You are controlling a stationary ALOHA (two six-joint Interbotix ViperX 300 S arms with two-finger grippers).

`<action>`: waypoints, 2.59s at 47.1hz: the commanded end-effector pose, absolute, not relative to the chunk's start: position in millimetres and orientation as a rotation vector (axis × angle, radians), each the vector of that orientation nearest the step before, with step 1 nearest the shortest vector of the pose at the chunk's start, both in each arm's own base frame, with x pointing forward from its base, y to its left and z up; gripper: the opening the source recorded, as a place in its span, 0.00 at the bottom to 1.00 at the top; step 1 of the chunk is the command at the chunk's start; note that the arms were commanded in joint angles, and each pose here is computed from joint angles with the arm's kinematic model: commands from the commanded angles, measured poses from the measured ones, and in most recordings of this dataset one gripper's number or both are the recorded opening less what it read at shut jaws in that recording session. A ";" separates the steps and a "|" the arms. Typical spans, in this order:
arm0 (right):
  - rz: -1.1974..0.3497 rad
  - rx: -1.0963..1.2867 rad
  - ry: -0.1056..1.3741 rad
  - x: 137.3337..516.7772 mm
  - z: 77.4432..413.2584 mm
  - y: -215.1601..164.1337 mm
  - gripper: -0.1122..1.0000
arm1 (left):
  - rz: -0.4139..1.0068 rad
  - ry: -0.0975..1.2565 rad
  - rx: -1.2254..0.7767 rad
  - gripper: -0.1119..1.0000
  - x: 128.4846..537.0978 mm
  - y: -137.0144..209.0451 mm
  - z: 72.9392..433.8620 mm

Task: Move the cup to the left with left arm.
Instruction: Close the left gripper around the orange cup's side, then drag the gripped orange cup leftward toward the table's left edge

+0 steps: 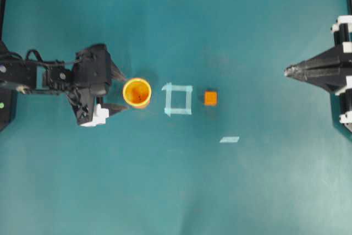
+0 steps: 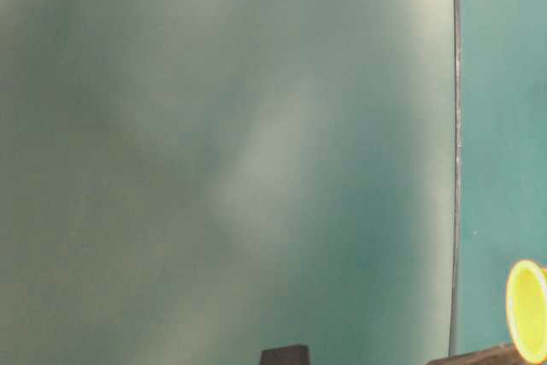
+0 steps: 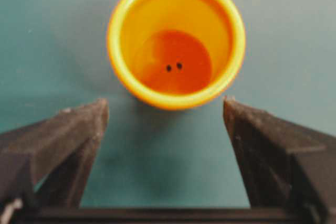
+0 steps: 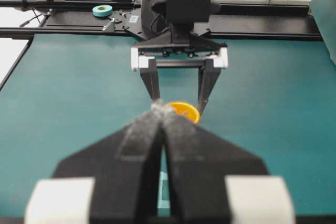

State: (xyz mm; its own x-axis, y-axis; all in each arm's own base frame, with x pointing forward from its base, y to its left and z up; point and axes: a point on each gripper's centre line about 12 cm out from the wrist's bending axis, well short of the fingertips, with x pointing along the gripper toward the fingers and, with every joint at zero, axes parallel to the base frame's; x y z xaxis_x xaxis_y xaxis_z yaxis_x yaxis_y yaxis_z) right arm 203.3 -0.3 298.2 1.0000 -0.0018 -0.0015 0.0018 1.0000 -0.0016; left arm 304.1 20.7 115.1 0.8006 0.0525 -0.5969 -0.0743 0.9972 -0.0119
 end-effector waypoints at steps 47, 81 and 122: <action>-0.002 0.000 -0.034 205.4 312.6 -0.4 0.10 | 0.037 0.512 -0.008 0.87 336.9 14.4 113.2; -0.003 -0.002 -0.015 205.2 310.6 -0.7 0.10 | 0.028 0.508 -0.011 0.74 336.7 10.7 124.4; -0.002 0.005 -0.002 206.2 309.4 -0.3 0.10 | 0.025 0.544 -0.013 0.74 249.3 6.9 109.0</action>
